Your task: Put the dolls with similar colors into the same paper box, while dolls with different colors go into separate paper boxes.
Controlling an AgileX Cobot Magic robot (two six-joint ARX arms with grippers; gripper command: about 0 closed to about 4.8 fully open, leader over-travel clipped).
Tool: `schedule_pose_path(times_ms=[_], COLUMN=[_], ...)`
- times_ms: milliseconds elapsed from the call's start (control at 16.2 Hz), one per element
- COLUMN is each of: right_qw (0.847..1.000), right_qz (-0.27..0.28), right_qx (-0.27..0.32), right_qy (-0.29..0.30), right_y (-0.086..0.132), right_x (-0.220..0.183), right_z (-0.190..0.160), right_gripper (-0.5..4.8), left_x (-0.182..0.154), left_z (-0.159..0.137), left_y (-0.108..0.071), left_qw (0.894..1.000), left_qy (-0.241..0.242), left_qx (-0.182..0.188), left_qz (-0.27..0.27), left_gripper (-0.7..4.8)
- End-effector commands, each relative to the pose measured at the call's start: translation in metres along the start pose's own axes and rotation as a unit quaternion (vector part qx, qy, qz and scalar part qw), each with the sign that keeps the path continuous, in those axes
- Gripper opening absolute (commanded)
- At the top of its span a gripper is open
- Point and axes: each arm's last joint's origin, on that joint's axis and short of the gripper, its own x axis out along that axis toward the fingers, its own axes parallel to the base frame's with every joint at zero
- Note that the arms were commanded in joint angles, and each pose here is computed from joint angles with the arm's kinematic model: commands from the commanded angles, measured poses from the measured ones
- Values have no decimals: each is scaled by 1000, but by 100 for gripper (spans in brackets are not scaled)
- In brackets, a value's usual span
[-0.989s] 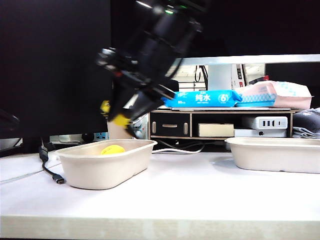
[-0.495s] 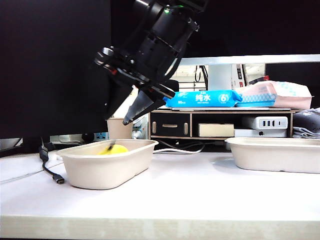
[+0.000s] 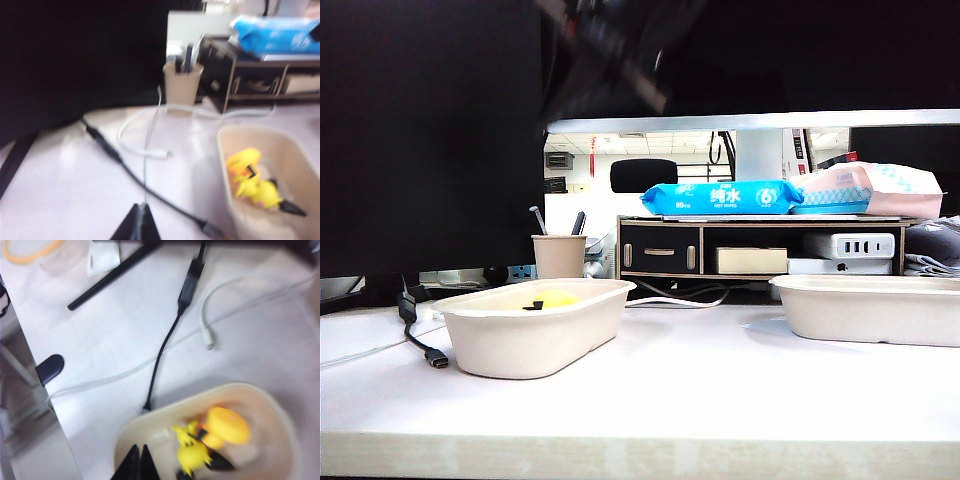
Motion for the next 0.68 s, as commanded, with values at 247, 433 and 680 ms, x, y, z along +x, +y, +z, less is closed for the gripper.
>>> schedule_pose_path(times_ms=[247, 433, 680], right_qw=[996, 994, 987], right_qz=[-69, -92, -150], right_qx=[-53, -58, -45], right_qy=[32, 14, -27], right_y=[28, 45, 57], right_x=[-38, -57, -84], right_z=[-16, -28, -51], right_gripper=[-9, -9, -9], left_x=[-1, -1, -2], left_z=[2, 2, 3], left_y=[0, 1, 13], left_qw=[1000, 1000, 998], left_qy=[-13, -13, -16], left_qx=[1, 1, -1], left_qz=[1, 2, 67], left_gripper=[-6, -5, -6])
